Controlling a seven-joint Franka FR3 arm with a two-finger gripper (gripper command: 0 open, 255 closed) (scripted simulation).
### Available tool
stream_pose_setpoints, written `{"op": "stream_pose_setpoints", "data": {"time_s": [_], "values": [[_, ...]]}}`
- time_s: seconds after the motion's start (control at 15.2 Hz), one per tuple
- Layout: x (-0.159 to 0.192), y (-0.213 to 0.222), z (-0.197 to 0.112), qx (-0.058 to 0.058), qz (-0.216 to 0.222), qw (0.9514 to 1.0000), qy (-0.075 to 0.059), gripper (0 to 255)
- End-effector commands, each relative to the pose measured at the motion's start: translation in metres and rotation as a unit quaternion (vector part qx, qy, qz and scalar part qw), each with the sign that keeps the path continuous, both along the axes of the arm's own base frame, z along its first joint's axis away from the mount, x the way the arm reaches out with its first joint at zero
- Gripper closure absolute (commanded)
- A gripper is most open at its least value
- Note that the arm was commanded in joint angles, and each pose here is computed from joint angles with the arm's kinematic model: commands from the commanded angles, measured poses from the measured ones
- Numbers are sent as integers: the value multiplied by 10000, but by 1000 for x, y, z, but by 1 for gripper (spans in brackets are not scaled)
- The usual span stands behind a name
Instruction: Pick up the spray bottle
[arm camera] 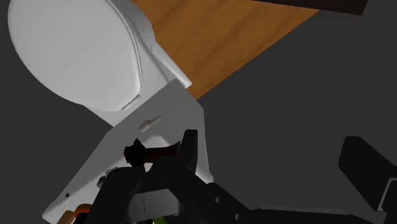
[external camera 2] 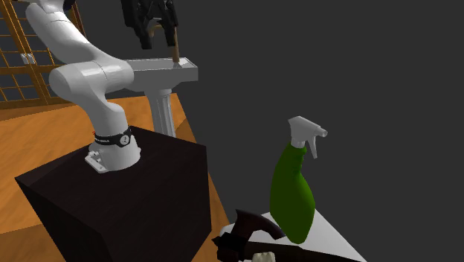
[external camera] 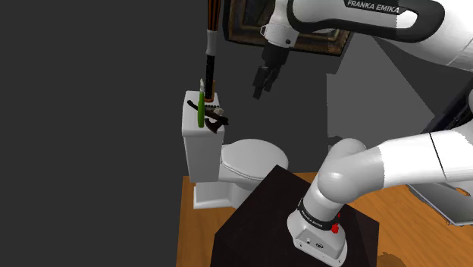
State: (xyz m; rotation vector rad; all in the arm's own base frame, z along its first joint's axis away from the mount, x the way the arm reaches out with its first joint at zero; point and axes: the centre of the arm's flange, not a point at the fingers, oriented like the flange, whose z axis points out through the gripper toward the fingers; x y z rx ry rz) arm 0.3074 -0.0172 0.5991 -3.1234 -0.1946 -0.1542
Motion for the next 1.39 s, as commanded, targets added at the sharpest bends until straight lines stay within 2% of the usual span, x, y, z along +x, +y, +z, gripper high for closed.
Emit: {"op": "stream_pose_setpoints", "data": {"time_s": [0.0,0.33,0.66,0.99,1.32], "values": [[0,0,0,0,0,10000,0,0],[68,9,-9,31,-707,9974,103,0],[136,8,-19,63,-1410,9898,205,0],[203,-2,-31,94,-2106,9771,307,0],[268,-21,-45,124,-2791,9593,406,0]]}}
